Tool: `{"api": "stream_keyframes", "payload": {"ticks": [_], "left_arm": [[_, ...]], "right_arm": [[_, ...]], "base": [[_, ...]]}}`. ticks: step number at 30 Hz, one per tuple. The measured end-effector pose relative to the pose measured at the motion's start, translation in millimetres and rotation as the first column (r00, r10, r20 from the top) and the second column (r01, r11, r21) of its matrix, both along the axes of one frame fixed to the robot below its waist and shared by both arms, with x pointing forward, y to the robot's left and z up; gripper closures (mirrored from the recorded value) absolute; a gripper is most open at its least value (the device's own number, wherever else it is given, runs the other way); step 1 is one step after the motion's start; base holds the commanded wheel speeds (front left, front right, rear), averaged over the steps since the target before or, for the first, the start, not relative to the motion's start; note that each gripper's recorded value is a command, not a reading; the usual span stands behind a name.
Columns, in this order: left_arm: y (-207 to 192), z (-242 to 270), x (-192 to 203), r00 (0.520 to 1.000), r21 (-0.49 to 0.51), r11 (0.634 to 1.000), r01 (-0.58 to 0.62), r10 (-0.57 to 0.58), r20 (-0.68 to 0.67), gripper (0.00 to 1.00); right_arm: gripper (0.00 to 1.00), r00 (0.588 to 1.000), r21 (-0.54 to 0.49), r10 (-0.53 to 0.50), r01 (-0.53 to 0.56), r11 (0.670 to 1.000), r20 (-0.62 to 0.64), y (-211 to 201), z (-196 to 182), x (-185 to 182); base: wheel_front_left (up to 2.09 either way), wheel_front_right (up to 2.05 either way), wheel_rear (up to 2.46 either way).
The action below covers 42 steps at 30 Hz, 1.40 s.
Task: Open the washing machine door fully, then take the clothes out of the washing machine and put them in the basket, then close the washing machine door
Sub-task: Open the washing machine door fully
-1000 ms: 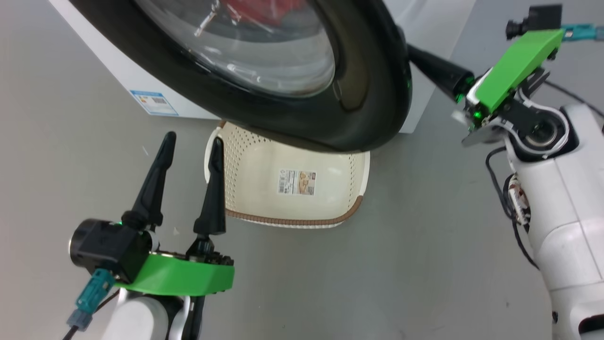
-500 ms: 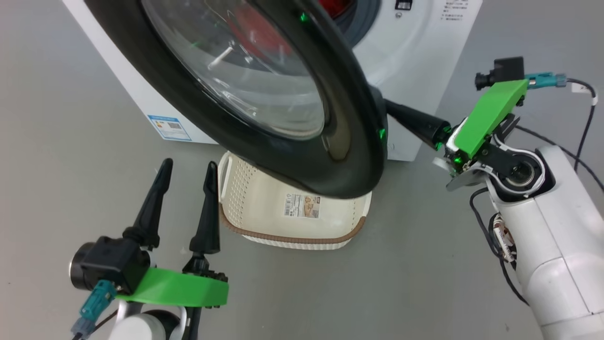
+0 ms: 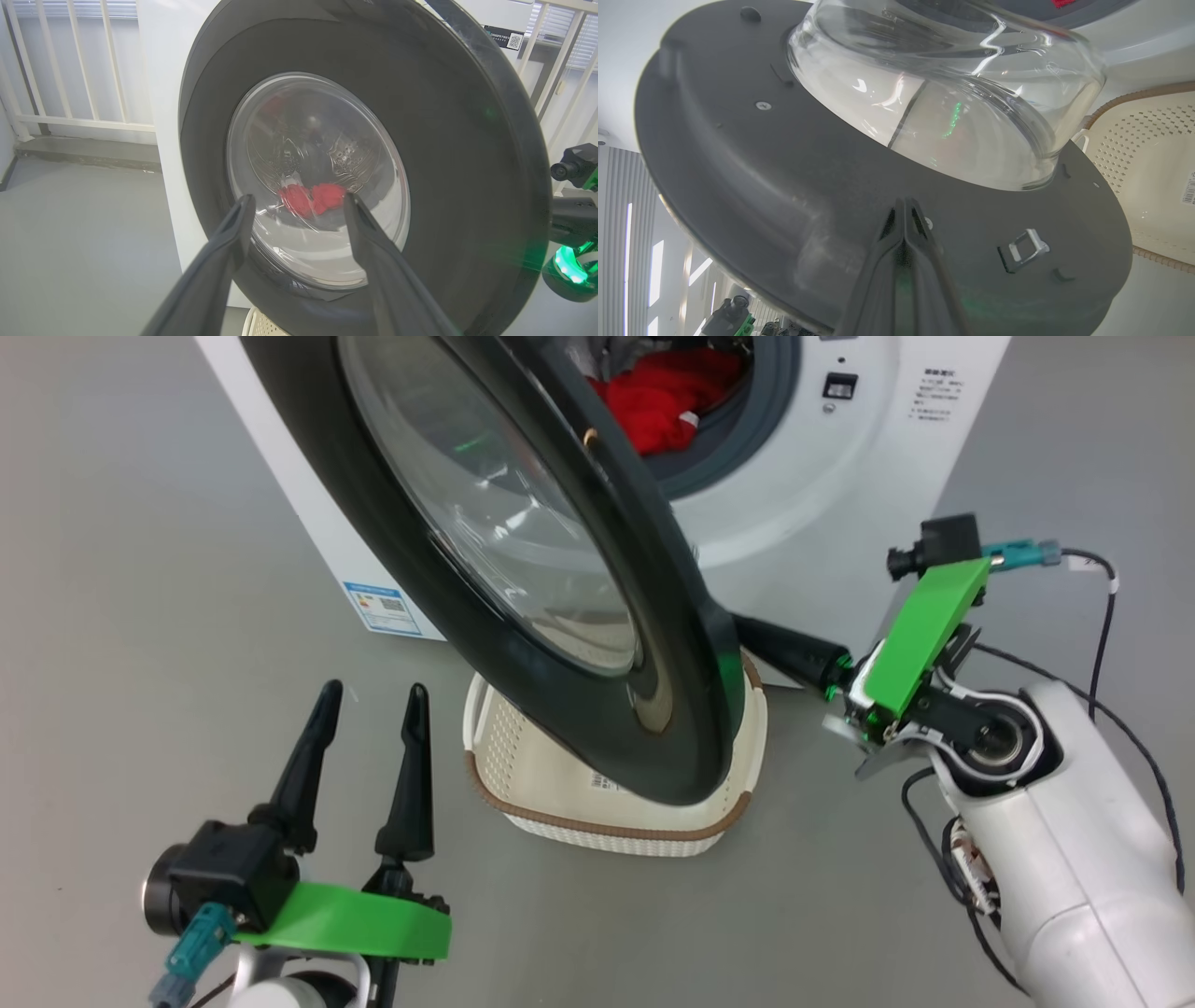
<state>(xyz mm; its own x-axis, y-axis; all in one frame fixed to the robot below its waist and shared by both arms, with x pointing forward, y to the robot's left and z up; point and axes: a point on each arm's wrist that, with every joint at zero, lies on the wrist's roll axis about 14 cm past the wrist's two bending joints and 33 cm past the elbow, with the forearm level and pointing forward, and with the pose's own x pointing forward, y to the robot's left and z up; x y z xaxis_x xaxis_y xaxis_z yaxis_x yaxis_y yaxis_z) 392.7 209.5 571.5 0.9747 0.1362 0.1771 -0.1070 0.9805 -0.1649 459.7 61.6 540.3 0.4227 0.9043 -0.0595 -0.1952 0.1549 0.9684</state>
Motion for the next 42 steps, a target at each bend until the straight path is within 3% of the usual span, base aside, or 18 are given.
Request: {"api": "stream_keyframes", "payload": {"ticks": [16, 42], "left_arm": [[26.7, -0.6, -37.5, 0.995, -0.008, 0.995, -0.095, 0.095, -0.018, 0.0], [60.9, 3.7, -81.2, 0.976, -0.025, 0.975, -0.219, 0.219, -0.018, 0.0]], "right_arm": [[1.0, 0.987, 0.021, 0.157, -0.157, 0.987, -0.012, 39.3, 1.0, -48.1], [1.0, 0.921, 0.042, 0.389, -0.388, 0.921, -0.013, 99.3, 8.7, -105.9]], "base": [[0.0, 0.0, 0.0], [0.0, 0.0, 0.0]]}}
